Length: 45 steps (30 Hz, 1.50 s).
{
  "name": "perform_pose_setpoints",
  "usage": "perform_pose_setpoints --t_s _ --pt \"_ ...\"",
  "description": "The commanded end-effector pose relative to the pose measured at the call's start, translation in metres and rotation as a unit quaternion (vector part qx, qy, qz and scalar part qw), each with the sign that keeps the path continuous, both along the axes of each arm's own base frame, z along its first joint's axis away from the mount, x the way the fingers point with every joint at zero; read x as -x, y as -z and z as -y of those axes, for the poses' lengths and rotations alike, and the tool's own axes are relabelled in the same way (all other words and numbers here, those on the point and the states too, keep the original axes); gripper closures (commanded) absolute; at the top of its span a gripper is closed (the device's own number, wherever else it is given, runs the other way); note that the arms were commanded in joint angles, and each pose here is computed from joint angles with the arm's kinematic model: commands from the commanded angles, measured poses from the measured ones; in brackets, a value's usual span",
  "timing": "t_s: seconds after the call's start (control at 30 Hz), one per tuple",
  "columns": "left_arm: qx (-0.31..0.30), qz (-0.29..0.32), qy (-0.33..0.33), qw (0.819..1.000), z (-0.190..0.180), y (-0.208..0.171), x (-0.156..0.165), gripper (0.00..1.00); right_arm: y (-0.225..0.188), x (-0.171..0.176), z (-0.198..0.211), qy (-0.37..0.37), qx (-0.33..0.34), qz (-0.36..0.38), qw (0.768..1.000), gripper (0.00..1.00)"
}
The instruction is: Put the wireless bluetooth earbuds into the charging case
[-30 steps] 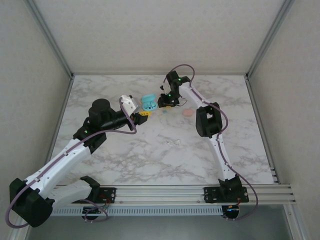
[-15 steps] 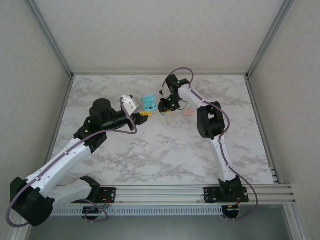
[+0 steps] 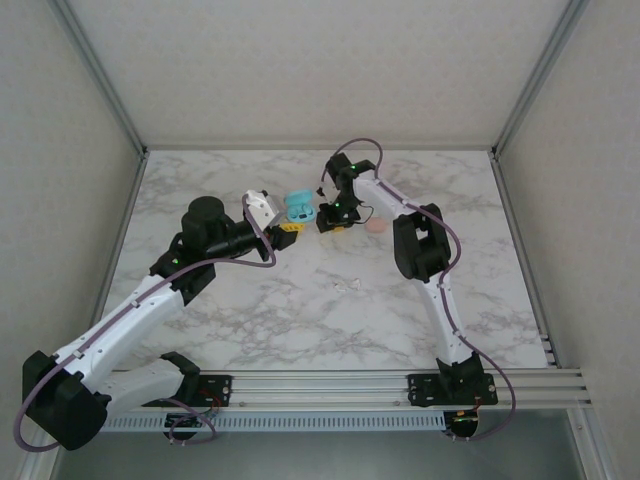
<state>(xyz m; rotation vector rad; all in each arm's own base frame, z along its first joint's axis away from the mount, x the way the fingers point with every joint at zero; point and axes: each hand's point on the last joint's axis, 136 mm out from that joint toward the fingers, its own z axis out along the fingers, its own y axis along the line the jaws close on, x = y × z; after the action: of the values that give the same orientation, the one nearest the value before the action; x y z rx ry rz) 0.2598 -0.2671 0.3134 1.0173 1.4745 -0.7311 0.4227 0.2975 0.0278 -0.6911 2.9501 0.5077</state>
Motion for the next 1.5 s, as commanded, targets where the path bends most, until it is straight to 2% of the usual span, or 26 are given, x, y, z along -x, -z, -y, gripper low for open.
perform_pose_setpoints --t_s 0.0,0.73,1.47 --pt "0.007 0.020 -0.005 1.000 -0.002 -0.011 -0.001 0.76 -0.022 -0.009 0.008 0.015 0.031 0.032 0.999 0.62" --pt "0.007 0.023 -0.005 1.000 -0.003 -0.010 0.000 0.76 -0.001 -0.013 -0.008 0.105 0.064 0.005 0.992 0.64" --pt "0.009 0.022 -0.006 1.000 -0.002 -0.010 -0.002 0.77 0.017 -0.005 -0.005 0.086 0.106 0.009 0.991 0.80"
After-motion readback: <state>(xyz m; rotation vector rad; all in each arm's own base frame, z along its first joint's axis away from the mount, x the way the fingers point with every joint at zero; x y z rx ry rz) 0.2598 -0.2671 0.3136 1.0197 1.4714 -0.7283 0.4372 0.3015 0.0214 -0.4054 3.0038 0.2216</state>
